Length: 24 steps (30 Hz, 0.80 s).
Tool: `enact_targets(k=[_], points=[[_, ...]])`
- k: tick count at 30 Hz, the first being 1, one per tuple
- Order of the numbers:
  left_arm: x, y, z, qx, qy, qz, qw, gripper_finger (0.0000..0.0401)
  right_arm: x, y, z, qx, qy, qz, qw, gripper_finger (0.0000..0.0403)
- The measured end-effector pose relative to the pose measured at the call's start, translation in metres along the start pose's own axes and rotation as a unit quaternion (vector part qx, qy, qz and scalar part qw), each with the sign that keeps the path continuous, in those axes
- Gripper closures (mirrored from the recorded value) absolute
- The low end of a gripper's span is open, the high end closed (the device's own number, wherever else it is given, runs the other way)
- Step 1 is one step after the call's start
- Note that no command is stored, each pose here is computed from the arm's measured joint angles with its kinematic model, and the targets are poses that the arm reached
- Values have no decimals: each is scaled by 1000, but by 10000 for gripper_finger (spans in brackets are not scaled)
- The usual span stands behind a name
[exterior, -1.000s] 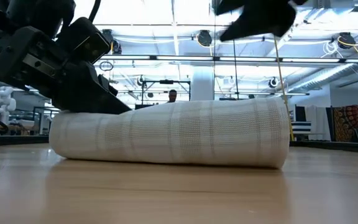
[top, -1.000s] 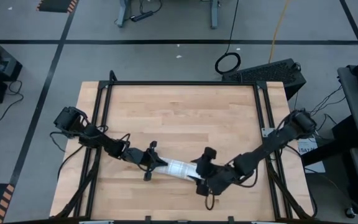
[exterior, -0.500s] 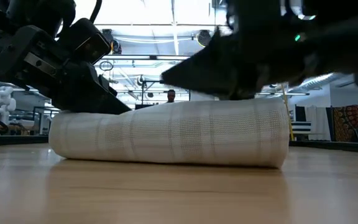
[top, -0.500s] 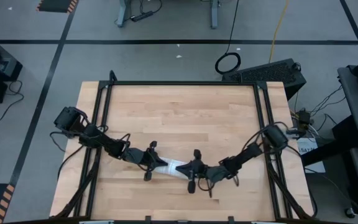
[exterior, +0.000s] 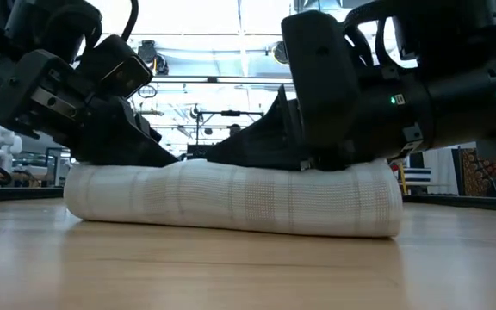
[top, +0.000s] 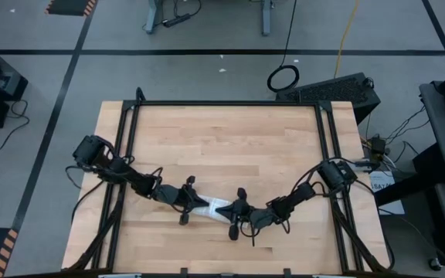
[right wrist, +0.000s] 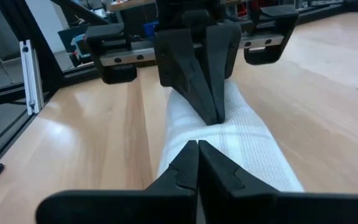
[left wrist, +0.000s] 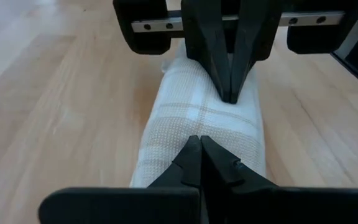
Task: Roll towel
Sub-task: Roll the white towel, then return to Home Position
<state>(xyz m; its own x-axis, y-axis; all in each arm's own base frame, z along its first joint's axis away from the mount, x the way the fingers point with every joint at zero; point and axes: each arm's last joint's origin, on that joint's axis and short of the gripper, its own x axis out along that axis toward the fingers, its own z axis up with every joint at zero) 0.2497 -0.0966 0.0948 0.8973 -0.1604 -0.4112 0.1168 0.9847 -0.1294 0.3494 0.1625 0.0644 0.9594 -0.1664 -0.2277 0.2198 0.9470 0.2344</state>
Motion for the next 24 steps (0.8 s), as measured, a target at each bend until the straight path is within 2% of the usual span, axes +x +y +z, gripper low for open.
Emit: enact_targets(k=[7,14,18,24], points=[[4,-3,-4,-2,-24,-6,1000,399,-2,1,-2,-10,3,3,1000,402],[-4,-4,10,-2,-38,-12,999,399,-6,9,9,-20,-26,27,999,403],[-11,-6,23,4,-65,-16,998,399,-12,15,29,-39,-25,39,998,403],[-30,-5,55,53,-141,-17,988,399,-29,14,89,-84,-1,66,994,403]])
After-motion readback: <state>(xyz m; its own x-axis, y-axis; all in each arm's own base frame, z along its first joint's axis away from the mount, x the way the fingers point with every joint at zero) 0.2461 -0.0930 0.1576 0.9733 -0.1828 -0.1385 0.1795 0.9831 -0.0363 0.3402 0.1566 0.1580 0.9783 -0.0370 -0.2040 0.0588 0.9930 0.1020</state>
